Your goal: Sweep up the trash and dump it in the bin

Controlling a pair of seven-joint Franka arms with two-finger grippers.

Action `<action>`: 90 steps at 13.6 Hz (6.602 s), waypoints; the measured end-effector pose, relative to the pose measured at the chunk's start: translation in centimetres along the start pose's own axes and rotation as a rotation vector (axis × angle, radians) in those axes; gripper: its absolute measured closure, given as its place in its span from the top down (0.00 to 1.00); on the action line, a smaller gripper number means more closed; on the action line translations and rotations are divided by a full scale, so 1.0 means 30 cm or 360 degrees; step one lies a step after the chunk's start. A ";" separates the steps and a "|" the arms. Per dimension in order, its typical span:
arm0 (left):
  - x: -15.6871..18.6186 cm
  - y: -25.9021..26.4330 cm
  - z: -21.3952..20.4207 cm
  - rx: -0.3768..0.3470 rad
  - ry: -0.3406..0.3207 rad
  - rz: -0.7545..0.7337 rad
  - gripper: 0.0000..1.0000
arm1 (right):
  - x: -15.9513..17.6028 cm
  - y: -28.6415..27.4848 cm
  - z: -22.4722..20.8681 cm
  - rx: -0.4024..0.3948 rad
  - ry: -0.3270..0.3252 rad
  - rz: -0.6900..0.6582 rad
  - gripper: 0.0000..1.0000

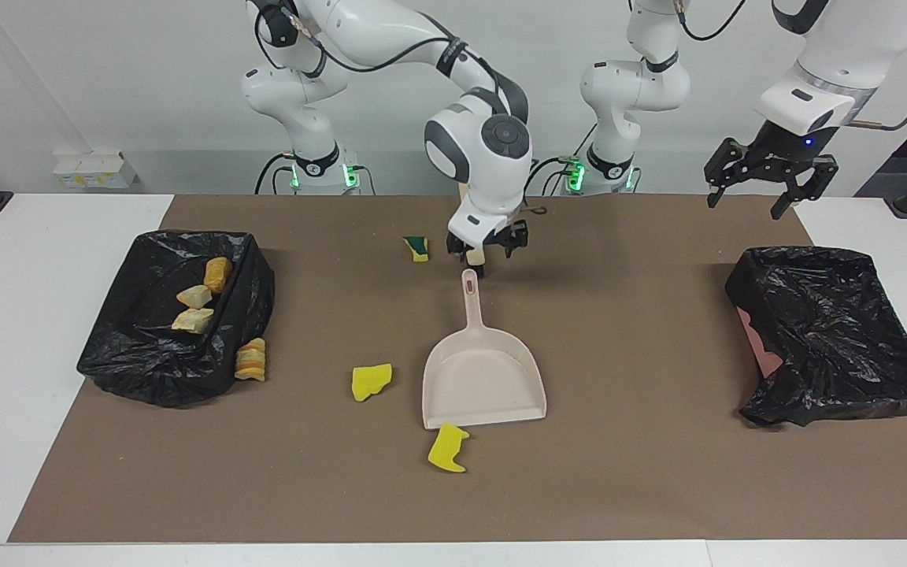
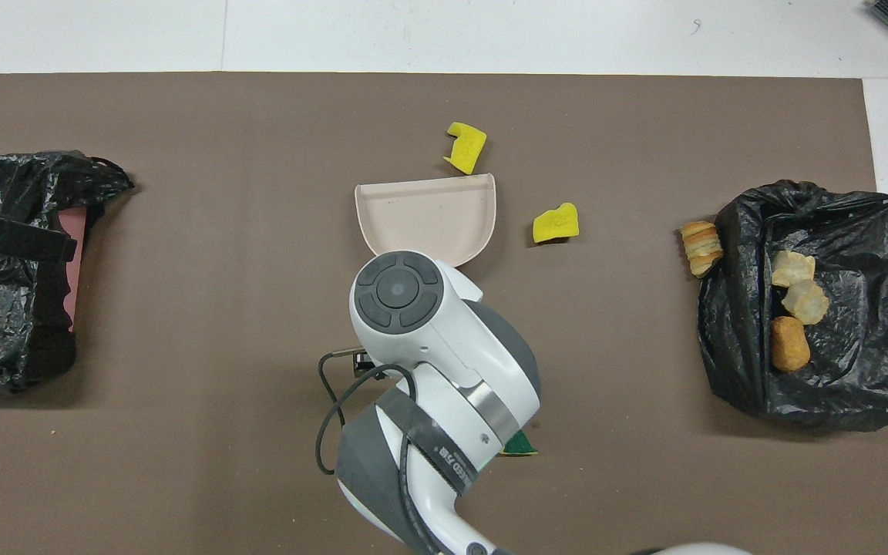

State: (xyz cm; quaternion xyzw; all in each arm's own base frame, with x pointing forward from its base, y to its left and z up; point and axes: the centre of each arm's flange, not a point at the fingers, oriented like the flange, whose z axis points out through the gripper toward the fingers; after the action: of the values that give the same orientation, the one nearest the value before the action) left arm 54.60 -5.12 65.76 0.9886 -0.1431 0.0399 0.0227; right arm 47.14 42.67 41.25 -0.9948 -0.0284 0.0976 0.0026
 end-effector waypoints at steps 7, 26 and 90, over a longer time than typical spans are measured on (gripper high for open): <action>0.109 0.258 0.163 -0.0021 0.0126 0.0028 1.00 | -0.330 -0.004 0.126 -0.0087 -0.0196 0.0001 1.00; 0.098 1.159 1.074 -0.0095 0.0125 -0.0074 1.00 | -0.641 0.091 0.407 0.0038 -0.0046 0.0009 0.34; 0.103 0.520 0.978 0.0171 -0.0273 0.1880 0.33 | 0.326 0.832 0.188 -0.0185 0.0006 0.0170 0.26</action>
State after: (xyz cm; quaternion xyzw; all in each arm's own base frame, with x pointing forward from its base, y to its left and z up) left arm 55.24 -22.59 37.34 0.7412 -0.6676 -0.0270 -0.0649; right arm 57.03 18.31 33.55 -0.9936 0.0190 0.0939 -0.0603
